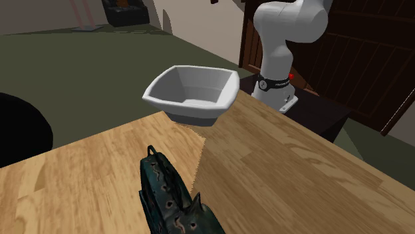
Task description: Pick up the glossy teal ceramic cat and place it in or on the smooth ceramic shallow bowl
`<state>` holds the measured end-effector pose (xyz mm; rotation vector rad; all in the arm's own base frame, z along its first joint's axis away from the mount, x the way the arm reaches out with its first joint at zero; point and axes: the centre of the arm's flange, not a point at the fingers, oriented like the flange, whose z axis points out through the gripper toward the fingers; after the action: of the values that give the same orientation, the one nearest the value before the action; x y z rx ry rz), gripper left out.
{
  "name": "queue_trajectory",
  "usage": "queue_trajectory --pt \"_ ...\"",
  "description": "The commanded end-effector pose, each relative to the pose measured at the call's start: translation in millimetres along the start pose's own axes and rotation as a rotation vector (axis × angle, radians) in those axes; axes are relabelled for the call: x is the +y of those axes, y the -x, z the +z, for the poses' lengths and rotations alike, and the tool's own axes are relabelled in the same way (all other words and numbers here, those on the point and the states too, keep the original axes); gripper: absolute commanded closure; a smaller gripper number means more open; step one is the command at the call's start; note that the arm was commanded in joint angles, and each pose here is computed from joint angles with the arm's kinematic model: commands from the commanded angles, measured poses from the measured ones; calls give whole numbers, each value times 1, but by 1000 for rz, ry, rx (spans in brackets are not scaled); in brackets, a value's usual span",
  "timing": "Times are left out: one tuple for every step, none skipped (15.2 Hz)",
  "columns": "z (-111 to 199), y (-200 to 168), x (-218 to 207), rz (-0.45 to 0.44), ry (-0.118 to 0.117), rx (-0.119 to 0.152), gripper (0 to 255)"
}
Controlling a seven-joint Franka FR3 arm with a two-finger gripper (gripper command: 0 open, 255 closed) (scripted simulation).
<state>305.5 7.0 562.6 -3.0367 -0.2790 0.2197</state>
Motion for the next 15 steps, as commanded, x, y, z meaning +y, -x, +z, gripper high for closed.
queue_trajectory --pt "0 0 0 0 0 0 0" --pt "3 -12 0 -38 12 3 0" --pt "5 -25 -1 -76 24 6 0" --pt "8 -37 -3 -114 36 10 0" --pt "10 -49 -5 -153 48 13 0" --pt "13 -61 -7 -191 60 16 0" --pt "16 -73 -9 -229 72 19 0" --pt "18 -85 -12 -267 84 23 0" --pt "21 -97 -16 -305 96 26 0" --pt "23 -109 -20 -343 107 29 0" --pt "26 -120 -24 -381 119 32 0" --pt "28 -132 -29 -420 131 36 0" --pt "31 -143 -34 -458 143 39 0" --pt "34 -154 -40 -496 155 42 0" --pt "36 -165 -46 -534 167 45 0"
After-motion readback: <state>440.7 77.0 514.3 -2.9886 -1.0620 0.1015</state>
